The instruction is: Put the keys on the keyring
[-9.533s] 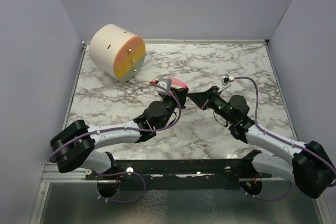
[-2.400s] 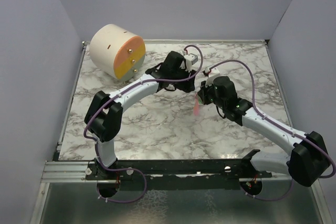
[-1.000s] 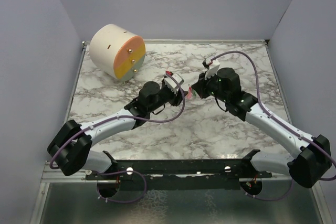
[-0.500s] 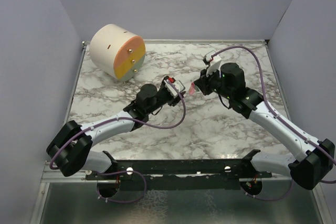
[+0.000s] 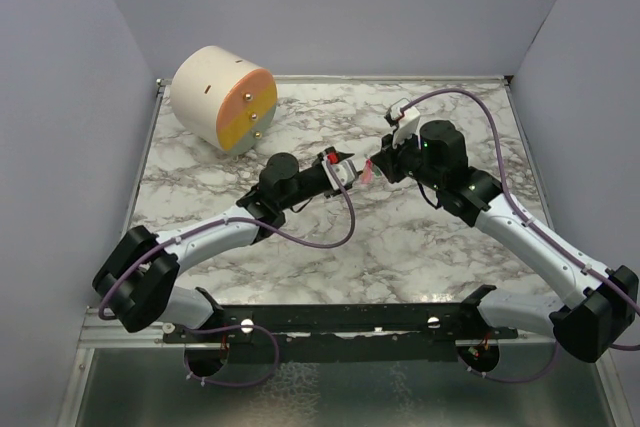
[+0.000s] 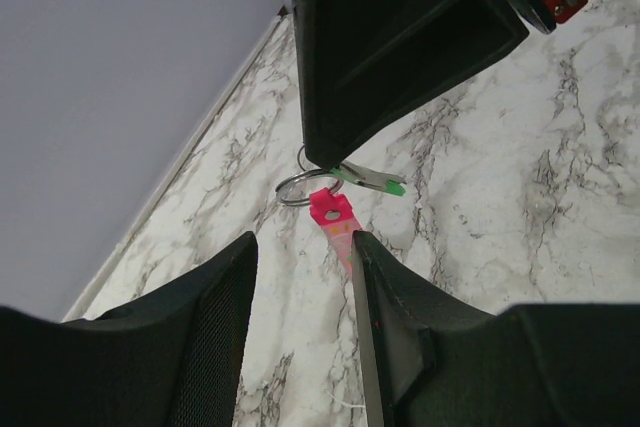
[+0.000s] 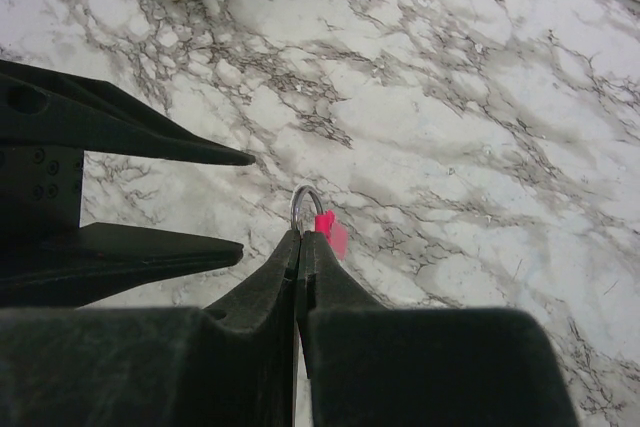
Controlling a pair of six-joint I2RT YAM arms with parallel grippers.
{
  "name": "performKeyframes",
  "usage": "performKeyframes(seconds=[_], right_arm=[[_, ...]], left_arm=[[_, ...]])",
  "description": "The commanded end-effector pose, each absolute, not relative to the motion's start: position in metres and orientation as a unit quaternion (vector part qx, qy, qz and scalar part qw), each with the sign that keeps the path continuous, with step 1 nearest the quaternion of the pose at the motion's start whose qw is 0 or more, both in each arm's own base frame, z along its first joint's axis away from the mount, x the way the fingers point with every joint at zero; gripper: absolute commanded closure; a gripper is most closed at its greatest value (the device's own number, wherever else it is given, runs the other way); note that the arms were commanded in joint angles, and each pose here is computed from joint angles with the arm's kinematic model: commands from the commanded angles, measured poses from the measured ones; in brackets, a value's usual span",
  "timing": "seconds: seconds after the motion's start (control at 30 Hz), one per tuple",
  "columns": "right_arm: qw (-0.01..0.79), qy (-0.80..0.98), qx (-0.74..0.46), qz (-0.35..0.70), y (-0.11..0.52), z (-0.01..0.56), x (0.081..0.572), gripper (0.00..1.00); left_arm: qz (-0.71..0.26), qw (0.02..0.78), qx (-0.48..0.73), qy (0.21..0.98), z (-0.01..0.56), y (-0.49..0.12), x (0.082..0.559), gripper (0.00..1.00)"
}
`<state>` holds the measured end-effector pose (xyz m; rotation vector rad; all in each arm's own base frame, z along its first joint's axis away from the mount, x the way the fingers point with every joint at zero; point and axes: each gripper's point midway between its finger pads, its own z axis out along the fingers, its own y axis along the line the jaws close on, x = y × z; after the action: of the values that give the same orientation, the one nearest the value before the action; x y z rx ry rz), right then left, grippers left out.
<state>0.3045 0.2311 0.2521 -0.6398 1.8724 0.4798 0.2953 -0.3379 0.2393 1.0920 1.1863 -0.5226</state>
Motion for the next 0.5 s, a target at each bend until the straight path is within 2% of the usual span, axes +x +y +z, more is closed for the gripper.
performKeyframes(seconds=[0.0, 0.47], right_arm=[[0.533, 0.770, -0.281, 0.210, 0.234, 0.268, 0.298, 0.99], [0.519, 0.771, -0.293, 0.223, 0.238, 0.263, 0.293, 0.99]], left_arm=[[-0.240, 0.670, 0.520, 0.472, 0.251, -0.352, 0.291, 0.56], [-0.212, 0.676, 0.533, 0.462, 0.250, -0.360, 0.310, 0.59]])
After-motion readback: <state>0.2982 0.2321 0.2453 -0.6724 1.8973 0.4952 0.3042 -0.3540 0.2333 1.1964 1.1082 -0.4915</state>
